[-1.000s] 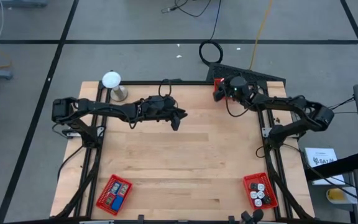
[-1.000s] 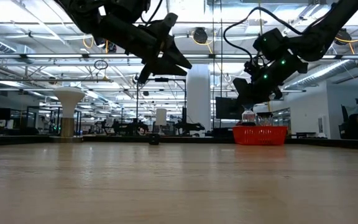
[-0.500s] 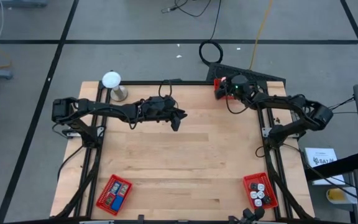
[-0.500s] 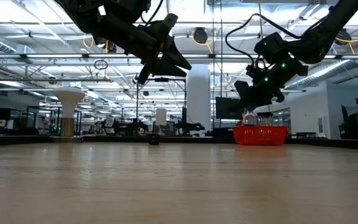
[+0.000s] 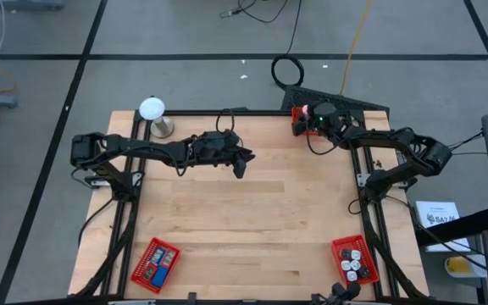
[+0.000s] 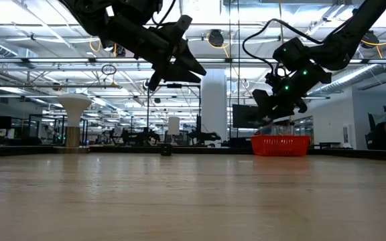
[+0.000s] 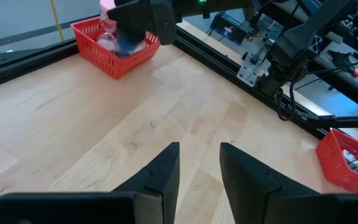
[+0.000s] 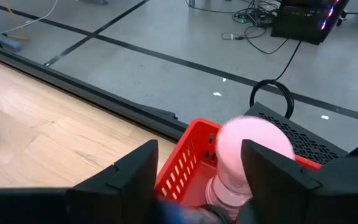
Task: Pick & Place Office items
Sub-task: Put the blue hourglass into the top red basket, then put the black charger adapter into the bottom right red basket
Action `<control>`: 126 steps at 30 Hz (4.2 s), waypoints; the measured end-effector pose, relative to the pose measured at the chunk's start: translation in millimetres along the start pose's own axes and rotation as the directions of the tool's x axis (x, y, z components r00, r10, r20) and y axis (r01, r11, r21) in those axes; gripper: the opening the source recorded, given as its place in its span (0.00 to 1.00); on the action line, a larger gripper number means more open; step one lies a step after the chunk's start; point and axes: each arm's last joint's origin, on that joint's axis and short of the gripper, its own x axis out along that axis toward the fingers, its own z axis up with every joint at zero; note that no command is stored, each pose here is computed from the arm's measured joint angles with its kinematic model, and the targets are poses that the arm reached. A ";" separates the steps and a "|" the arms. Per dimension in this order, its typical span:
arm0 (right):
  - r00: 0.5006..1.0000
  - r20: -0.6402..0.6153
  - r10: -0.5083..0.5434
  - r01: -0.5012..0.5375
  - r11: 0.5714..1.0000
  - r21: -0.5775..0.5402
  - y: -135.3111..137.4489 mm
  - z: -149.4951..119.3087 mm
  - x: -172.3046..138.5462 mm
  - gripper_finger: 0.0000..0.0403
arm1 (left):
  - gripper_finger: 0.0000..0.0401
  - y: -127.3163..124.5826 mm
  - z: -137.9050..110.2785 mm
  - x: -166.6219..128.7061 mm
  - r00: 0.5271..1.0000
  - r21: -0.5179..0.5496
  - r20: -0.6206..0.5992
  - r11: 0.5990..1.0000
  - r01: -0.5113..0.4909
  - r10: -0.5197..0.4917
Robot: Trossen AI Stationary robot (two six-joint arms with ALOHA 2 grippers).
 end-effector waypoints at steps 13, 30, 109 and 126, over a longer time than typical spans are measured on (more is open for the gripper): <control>0.996 0.080 -0.029 0.030 0.999 -0.016 -2.2 16.0 -18.6 0.60 | 0.28 6.0 2.6 -5.7 0.999 -0.067 -0.044 0.998 -0.016 0.013; 0.896 -0.411 0.168 -0.193 0.981 -0.019 45.7 79.6 -31.3 0.05 | 0.28 12.1 19.6 -39.5 0.987 -0.047 -0.041 0.986 -0.160 0.158; 0.892 -0.278 0.356 -0.345 0.934 0.088 39.6 71.7 -148.0 0.01 | 0.38 99.8 -0.3 -8.6 0.870 -0.402 -0.366 0.786 -0.469 0.331; 0.876 -0.188 0.445 -0.409 0.890 0.200 38.1 48.6 -161.0 0.00 | 0.78 138.2 -6.1 52.2 0.727 -0.305 -0.467 0.681 -0.666 0.503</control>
